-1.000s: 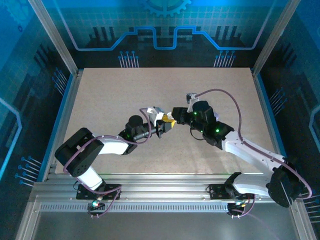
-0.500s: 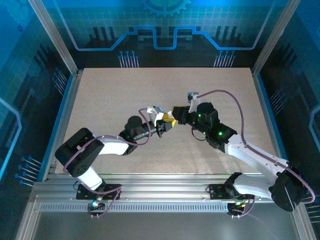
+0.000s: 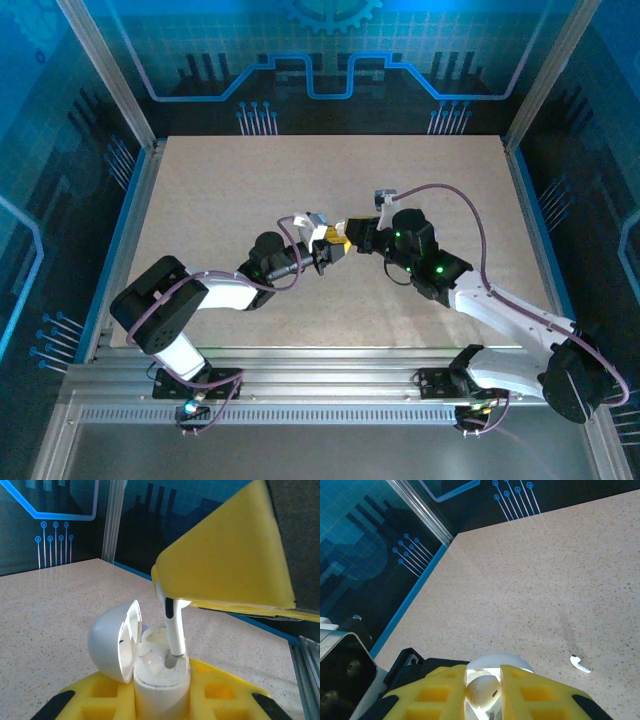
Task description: Insert the wireless bluetooth earbuds into the charging case
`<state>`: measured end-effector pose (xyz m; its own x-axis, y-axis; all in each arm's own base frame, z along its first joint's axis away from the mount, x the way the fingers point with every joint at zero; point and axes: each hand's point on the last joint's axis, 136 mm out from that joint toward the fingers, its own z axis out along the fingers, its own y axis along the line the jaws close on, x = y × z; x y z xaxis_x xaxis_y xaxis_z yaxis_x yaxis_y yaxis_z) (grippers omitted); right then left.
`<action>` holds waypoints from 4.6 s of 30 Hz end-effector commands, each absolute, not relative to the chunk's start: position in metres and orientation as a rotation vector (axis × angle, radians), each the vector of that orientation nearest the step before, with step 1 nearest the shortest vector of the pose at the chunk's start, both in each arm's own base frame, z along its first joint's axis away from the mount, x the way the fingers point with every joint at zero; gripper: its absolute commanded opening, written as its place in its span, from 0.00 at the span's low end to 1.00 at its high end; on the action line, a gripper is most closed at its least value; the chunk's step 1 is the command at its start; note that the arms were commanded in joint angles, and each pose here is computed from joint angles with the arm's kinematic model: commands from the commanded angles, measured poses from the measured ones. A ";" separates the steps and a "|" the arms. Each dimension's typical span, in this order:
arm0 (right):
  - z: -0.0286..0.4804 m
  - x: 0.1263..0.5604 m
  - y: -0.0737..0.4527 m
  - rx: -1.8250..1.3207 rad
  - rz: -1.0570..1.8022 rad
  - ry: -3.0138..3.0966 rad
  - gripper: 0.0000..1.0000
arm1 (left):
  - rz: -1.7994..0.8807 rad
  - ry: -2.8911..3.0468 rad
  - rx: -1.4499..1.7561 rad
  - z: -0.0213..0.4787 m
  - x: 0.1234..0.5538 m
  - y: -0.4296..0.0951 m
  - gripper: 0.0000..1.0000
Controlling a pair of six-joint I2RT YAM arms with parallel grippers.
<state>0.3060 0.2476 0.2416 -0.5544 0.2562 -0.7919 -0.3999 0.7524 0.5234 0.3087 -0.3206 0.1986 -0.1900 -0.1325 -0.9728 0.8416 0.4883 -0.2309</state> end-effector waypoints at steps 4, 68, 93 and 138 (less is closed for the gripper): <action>0.242 0.310 0.242 -0.103 0.826 1.961 0.22 | -1.004 1.366 0.654 0.238 0.302 -0.322 0.16; 0.280 0.299 0.222 -0.118 0.862 1.934 0.54 | -0.932 1.352 0.682 0.256 0.297 -0.314 0.17; 0.283 0.268 0.213 -0.073 0.952 2.090 0.53 | -0.823 1.403 0.740 0.246 0.299 -0.309 0.17; 0.279 0.281 0.265 -0.159 1.185 2.132 0.47 | -0.755 1.377 0.794 0.248 0.298 -0.308 0.17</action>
